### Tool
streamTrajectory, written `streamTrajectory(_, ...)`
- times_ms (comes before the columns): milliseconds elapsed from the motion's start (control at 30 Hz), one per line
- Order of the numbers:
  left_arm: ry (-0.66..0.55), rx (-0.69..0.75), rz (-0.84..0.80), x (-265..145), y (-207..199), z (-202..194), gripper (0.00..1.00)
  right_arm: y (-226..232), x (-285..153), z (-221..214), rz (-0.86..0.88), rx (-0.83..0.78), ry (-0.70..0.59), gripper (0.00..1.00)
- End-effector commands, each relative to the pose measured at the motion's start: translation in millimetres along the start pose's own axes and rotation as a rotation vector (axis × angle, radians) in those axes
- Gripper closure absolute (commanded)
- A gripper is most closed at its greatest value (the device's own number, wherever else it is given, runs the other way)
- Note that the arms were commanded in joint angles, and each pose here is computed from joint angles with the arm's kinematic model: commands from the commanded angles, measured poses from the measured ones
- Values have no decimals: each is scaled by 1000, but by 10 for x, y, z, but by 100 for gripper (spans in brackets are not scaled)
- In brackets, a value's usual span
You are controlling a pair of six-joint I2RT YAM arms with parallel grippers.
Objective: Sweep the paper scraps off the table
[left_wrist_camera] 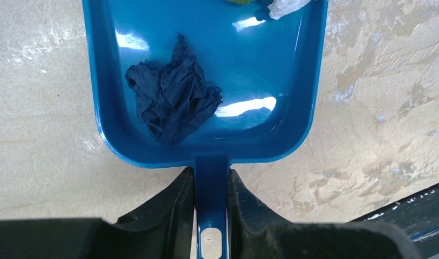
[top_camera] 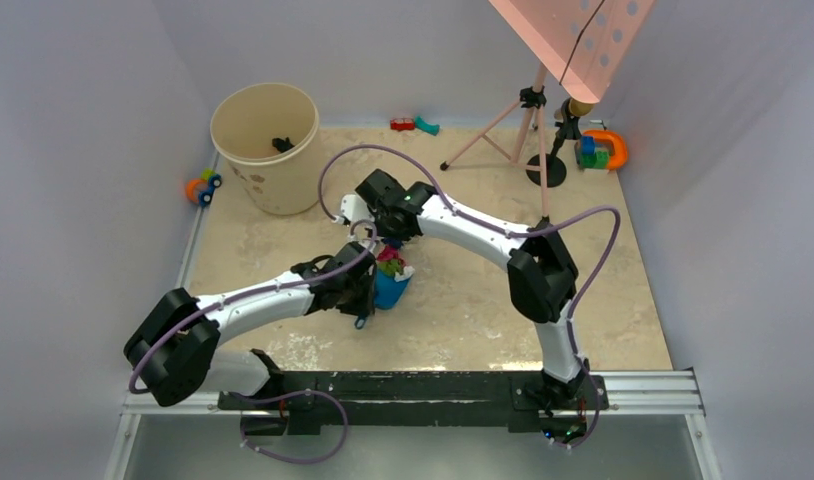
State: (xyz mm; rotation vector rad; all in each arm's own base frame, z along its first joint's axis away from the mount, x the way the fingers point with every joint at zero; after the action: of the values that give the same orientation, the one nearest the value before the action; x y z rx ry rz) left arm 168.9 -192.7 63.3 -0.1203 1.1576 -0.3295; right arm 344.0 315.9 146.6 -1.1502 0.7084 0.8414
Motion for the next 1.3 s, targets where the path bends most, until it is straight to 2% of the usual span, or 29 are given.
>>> streamTrajectory(0, -17, -5, -14, 8, 27, 80, 100, 298, -374, -55, 242, -40, -64, 100)
streamTrajectory(233, -59, 18, 20, 48, 114, 150, 100, 754, -827, -31, 540, 56, -206, 100)
streamTrajectory(433, -93, 39, 14, 52, 125, 179, 100, 682, -1134, -22, 533, 158, -302, 100)
streamTrajectory(533, -112, 54, 1, 54, 114, 188, 100, 453, -1273, -65, 459, 259, -317, 100)
streamTrajectory(700, -169, 86, 0, 23, 101, 203, 100, -110, -1410, -291, 193, 495, -288, 100)
streamTrajectory(833, -213, 92, -12, -42, 93, 229, 100, -347, -1531, -470, 27, 623, -282, 100)
streamTrajectory(1000, -244, 103, 23, -161, 117, 268, 100, -626, -1709, -785, -292, 853, -258, 100)
streamTrajectory(1267, -295, 94, 64, -659, 47, 543, 100, -543, -1919, -1039, -401, 1025, -355, 100)
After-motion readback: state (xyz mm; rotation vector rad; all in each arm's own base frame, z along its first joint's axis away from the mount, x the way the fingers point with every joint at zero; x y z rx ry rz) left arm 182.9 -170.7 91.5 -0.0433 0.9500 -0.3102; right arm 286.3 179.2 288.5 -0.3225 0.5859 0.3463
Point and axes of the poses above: each gripper's point midway between its finger pads, its own x axis out along the fingers, its own y axis along the line the jaws close on, z = x × y, the point moved 4 cm from there along -x, back along the fingers, and after that the axes turned 2 degrees about -x, right-handed, at the moved point
